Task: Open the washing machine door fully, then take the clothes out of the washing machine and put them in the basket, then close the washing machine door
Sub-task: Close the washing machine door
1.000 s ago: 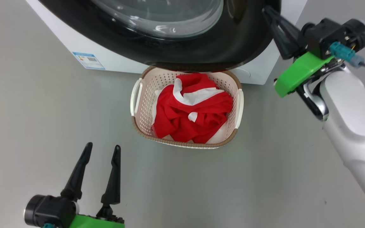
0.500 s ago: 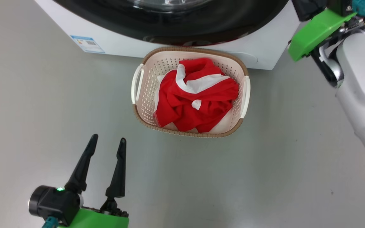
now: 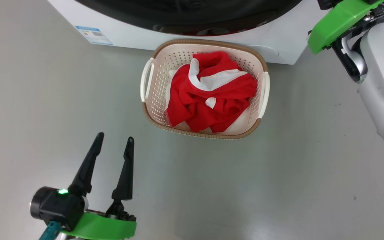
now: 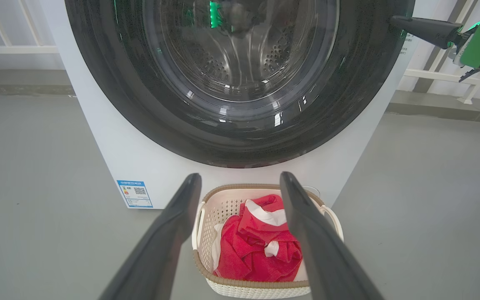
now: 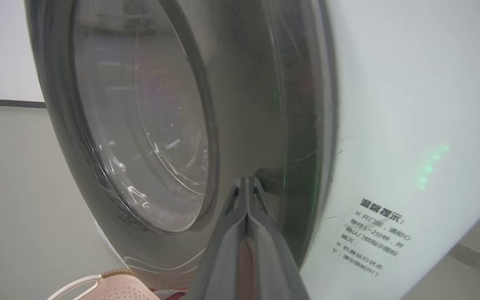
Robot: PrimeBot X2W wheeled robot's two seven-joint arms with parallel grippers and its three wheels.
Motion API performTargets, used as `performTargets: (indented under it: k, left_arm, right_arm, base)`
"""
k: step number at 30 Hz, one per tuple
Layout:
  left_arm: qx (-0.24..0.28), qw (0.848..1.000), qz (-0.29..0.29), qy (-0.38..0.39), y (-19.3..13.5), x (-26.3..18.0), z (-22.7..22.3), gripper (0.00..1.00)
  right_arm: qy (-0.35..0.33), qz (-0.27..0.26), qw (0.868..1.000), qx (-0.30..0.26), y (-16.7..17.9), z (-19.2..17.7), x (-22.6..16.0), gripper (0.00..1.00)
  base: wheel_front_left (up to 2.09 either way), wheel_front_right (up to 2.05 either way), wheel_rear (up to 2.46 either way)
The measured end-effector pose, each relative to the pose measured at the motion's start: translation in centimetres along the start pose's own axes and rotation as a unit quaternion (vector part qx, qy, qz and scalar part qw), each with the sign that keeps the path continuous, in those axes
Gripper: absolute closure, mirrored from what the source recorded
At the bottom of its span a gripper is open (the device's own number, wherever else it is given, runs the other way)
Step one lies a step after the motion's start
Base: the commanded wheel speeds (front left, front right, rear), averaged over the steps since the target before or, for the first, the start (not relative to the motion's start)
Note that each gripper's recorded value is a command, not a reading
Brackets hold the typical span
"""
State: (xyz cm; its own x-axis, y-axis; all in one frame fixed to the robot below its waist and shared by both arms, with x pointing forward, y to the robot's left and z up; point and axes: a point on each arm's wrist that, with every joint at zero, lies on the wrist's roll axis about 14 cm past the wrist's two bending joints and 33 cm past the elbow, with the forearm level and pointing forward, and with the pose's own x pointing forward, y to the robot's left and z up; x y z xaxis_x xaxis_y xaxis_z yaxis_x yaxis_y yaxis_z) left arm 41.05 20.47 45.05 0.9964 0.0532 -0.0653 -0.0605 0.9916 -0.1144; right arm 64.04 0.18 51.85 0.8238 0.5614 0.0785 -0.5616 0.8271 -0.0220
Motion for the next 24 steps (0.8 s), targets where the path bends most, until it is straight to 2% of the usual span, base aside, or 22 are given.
performTargets:
  k: [3, 4, 5, 6, 7, 12, 18, 24]
  left_arm:
    - [-0.002, 1.0, -0.002, 0.0, -0.2, 0.2, 0.0, 0.0]
    - [-0.003, 1.0, -0.003, -0.001, -0.2, 0.2, 0.0, 0.0]
    - [-0.004, 1.0, -0.004, -0.003, -0.3, 0.3, 0.1, 0.0]
    - [-0.005, 1.0, -0.005, -0.004, -0.4, 0.3, 0.1, 0.0]
    - [-0.006, 1.0, -0.006, -0.006, -0.5, 0.4, 0.3, 0.0]
    - [-0.024, 0.999, -0.01, -0.021, -0.9, 0.7, 1.1, 0.0]
    - [-0.037, 0.998, -0.026, -0.039, -1.8, 1.1, 2.2, 0.0]
    - [-0.043, 0.997, -0.034, -0.048, -2.4, 1.3, 2.8, 0.0]
  right_arm:
    - [-0.001, 0.002, 1.0, -0.003, 0.1, 0.2, -0.4, 1.0]
    - [-0.003, 0.0, 1.0, -0.002, 0.1, 0.4, -0.6, 0.79]
    - [-0.005, 0.0, 1.0, 0.0, 0.1, 0.5, -0.9, 0.36]
    - [-0.007, 0.0, 1.0, 0.003, 0.2, 0.7, -1.2, 0.04]
    - [-0.007, 0.0, 1.0, 0.007, 0.3, 0.7, -1.5, 0.0]
    - [0.0, -0.011, 1.0, 0.022, 0.6, -0.1, -4.4, 0.0]
    - [-0.006, -0.057, 0.997, 0.049, -0.7, 0.2, -8.3, 0.0]
    - [-0.003, -0.099, 0.994, 0.053, -2.4, 0.3, -12.2, 0.0]
  base:
    - [0.0, 0.0, 0.0]
    - [0.0, 0.0, 0.0]
    - [0.0, 0.0, 0.0]
    - [0.0, 0.0, 0.0]
    - [0.0, 0.0, 0.0]
    - [0.0, 0.0, 0.0]
    - [0.0, 0.0, 0.0]
    - [0.0, 0.0, 0.0]
